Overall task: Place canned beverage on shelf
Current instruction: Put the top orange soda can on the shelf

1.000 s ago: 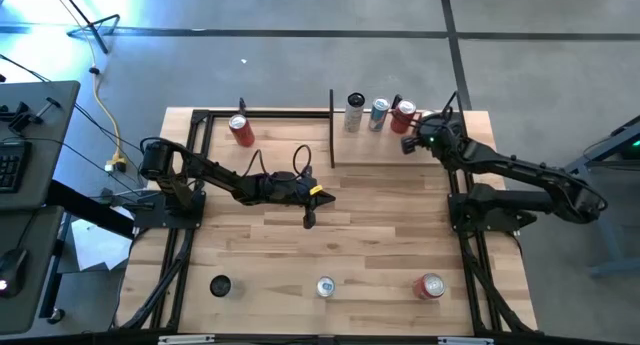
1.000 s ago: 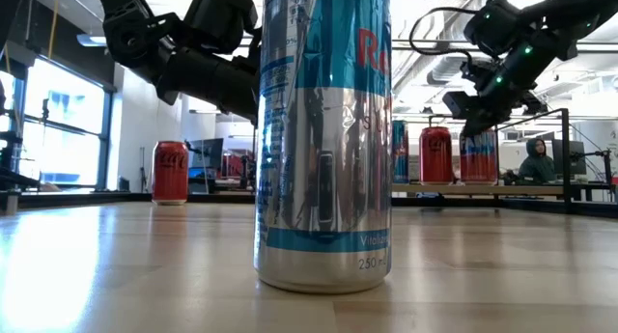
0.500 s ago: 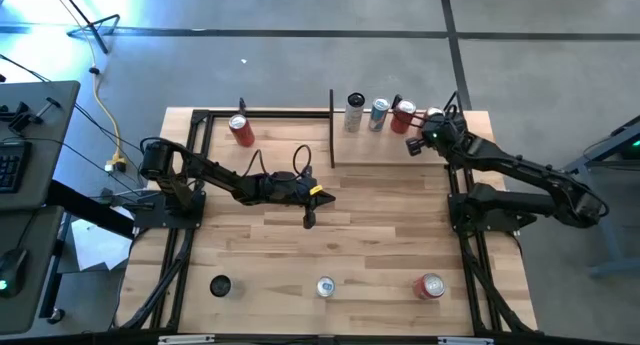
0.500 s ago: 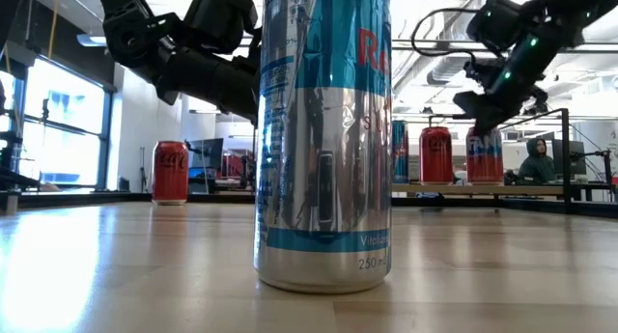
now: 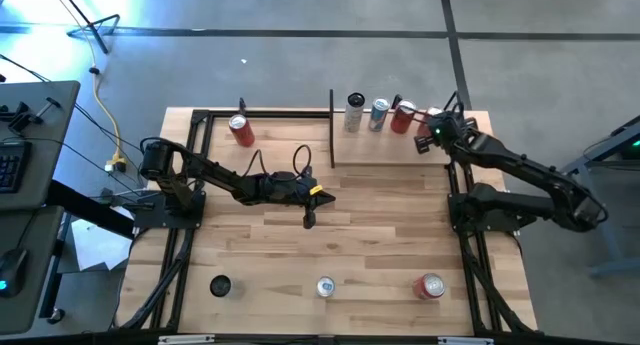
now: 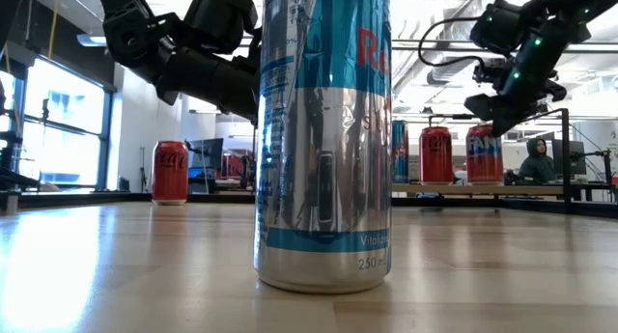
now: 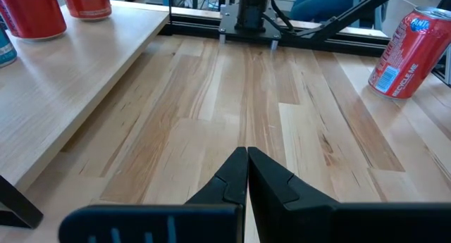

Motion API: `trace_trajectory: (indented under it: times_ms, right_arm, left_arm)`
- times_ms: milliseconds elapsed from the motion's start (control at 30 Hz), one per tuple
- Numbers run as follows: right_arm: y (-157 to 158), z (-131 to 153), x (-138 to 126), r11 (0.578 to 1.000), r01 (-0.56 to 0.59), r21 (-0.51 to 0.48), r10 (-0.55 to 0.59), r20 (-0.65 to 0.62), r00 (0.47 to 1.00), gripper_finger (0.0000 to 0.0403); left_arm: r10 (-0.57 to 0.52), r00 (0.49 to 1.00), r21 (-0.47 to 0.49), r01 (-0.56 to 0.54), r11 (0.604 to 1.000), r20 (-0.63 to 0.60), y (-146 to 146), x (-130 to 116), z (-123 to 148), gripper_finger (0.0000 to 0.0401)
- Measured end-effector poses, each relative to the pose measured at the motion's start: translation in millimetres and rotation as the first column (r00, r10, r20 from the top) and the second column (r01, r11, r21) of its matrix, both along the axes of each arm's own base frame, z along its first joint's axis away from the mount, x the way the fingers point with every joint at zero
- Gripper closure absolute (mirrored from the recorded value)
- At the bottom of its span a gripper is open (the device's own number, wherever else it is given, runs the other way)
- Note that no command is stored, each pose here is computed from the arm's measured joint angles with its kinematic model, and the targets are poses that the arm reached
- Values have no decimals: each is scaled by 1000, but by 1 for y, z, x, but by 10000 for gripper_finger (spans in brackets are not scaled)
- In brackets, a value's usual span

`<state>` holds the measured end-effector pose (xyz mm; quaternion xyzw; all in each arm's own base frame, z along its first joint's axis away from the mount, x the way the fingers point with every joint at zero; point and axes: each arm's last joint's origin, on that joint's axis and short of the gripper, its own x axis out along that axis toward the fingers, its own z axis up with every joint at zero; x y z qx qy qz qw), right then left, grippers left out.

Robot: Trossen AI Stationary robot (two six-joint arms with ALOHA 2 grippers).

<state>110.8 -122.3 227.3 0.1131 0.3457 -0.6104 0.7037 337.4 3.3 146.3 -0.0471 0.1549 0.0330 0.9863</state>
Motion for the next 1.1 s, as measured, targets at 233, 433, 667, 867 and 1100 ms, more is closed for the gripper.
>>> trace_trajectory:
  times_ms: [233,433,667,867,1100]
  right_arm:
    - [-9,4,-4,999,15,-44,-15,-2,1000,403]
    - [-7,4,-7,1000,-9,-22,9,-30,1000,403]
    - [3,18,-4,975,-220,3,219,108,970,403]
    - [-6,12,-3,980,-195,27,192,71,979,403]
    - [-19,4,-3,989,-139,48,138,35,990,403]
  left_arm:
    - [0,1000,0,0,1000,-1,0,0,0,398]
    - [0,1000,0,0,1000,-2,0,0,0,398]
    - [0,1000,0,0,1000,-2,0,0,0,398]
    - [0,1000,0,0,1000,-6,0,0,-1,398]
    - [0,1000,-1,0,1000,-29,0,-1,-3,398]
